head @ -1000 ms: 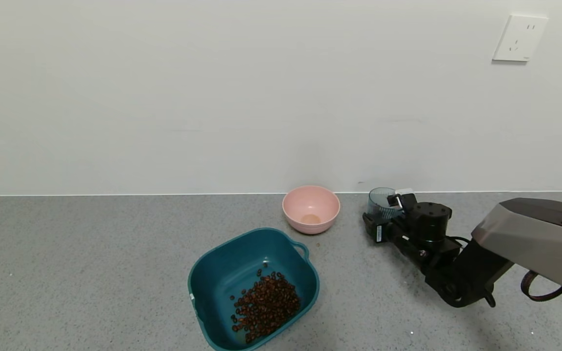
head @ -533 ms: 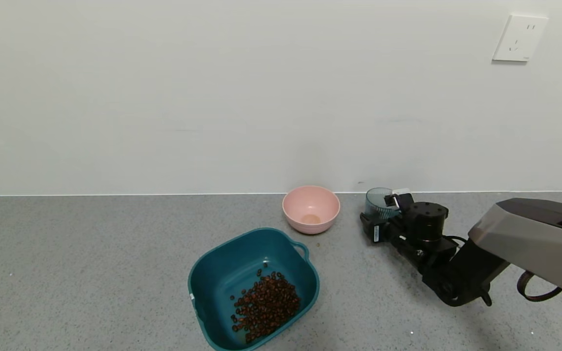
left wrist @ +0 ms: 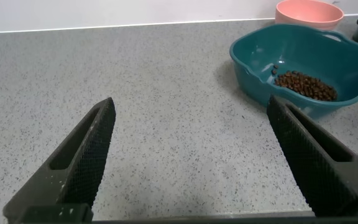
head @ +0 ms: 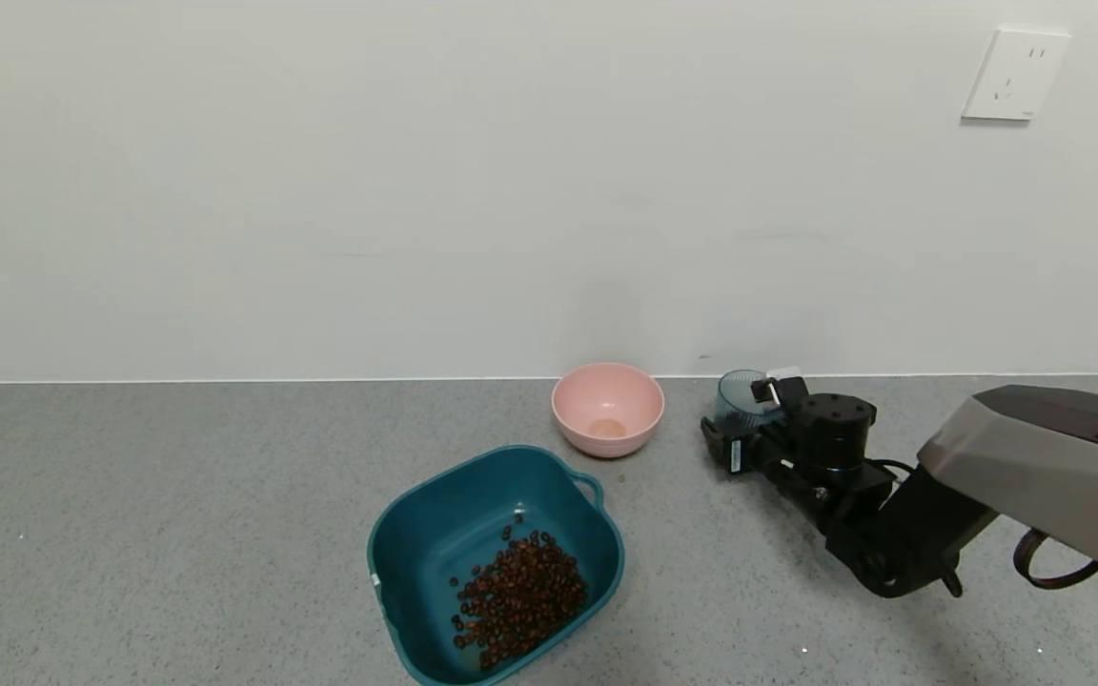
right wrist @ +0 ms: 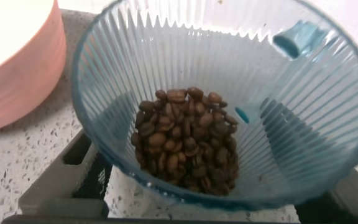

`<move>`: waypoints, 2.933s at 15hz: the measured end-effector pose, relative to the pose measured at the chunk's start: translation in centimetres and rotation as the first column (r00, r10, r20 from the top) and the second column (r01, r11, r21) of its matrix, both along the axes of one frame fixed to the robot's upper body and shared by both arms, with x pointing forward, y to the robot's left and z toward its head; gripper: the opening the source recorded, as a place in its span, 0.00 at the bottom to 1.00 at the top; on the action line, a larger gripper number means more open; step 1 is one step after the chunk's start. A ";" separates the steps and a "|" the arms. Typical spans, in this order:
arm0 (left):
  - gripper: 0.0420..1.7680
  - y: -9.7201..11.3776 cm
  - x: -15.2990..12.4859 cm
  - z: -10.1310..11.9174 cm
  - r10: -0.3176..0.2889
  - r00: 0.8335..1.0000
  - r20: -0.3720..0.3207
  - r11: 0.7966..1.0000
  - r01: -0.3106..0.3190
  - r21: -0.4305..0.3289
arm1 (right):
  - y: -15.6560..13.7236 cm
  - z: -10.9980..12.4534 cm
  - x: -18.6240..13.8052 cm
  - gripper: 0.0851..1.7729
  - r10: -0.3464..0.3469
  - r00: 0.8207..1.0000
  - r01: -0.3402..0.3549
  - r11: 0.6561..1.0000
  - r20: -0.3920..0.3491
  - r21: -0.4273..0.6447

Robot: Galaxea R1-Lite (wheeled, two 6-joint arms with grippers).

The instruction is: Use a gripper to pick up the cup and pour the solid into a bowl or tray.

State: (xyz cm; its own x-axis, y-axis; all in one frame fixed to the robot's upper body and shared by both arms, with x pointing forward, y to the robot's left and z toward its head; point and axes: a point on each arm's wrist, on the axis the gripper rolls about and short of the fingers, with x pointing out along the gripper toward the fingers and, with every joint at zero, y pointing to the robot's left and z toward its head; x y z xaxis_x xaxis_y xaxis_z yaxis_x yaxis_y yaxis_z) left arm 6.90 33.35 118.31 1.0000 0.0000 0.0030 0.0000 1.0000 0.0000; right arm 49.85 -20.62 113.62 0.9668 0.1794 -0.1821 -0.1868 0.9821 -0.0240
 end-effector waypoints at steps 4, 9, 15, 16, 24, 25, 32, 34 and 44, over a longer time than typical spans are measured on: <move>0.99 0.0 0.0 0.0 0.000 1.000 0.000 1.000 0.000 0.000 | -0.3 0.5 -0.6 0.92 -0.007 0.995 0.004 1.000 -0.099 -0.031; 0.99 0.0 0.0 0.0 0.000 1.000 0.000 1.000 0.000 0.000 | -1.2 3.3 -2.6 0.94 -0.015 0.968 -0.004 0.997 -0.252 -0.074; 0.99 0.0 0.0 0.0 0.000 1.000 0.000 1.000 0.000 0.000 | -2.0 9.6 -8.0 0.95 0.065 0.947 -0.088 0.994 -0.315 -0.059; 0.99 0.0 0.0 0.0 0.000 1.000 0.000 1.000 0.000 0.000 | -2.1 10.7 -9.2 0.95 0.083 0.948 -0.104 0.993 -0.306 -0.053; 0.99 0.0 0.0 0.0 0.000 1.000 0.000 1.000 0.000 0.000 | -4.6 18.4 -21.1 0.96 0.176 0.963 -0.185 0.982 -0.204 -0.026; 0.99 0.0 0.0 0.0 0.000 1.000 0.000 1.000 0.000 0.000 | -5.1 19.0 -22.5 0.96 0.184 0.967 -0.190 0.982 -0.175 -0.018; 0.99 0.0 0.0 0.0 0.000 1.000 0.000 1.000 0.000 0.000 | -9.8 20.4 -31.5 0.96 0.120 0.986 -0.121 0.993 -0.118 -0.002; 0.99 0.0 0.0 0.0 0.000 1.000 0.000 1.000 0.000 0.000 | -11.0 20.5 -33.4 0.96 0.058 0.995 -0.058 0.998 -0.087 0.006; 0.99 0.0 0.0 0.0 0.000 1.000 0.000 1.000 0.000 0.000 | -13.3 17.8 -43.0 0.96 -0.144 0.978 0.137 0.989 0.148 0.055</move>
State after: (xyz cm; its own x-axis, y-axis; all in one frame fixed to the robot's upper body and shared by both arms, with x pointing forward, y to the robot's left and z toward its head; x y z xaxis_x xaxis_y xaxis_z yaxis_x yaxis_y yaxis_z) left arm 6.90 33.35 118.31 1.0000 0.0000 0.0030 0.0000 1.0000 0.0000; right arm 6.81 -33.88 131.38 0.9986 0.0446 -0.0268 -0.0446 0.9990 0.0031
